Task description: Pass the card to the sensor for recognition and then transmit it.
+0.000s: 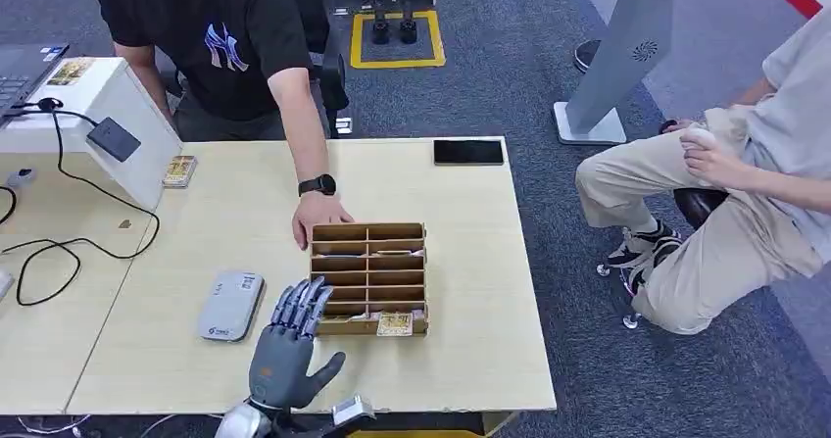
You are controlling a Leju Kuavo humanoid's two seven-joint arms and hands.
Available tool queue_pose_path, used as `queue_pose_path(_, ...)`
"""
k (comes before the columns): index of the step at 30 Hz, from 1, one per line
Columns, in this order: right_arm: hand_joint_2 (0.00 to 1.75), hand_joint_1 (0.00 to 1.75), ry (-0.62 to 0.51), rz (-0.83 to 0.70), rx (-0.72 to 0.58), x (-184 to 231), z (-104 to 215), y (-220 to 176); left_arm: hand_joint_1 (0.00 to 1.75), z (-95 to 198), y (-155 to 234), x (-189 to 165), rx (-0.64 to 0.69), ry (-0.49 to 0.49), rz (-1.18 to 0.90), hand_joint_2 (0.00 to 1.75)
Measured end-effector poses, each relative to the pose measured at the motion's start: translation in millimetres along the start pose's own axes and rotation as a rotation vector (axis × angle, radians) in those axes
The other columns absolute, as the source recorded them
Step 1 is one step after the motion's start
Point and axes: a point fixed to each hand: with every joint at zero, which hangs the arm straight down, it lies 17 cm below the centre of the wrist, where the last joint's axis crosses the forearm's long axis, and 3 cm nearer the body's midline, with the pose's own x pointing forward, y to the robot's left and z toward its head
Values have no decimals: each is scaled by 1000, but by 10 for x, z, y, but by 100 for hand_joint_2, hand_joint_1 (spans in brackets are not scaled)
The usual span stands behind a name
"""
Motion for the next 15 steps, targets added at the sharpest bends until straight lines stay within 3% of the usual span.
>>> queue_pose_path(15, 175, 0, -23, 17, 20, 49, 2, 45, 0, -84, -93, -129, -30, 30, -65, 175)
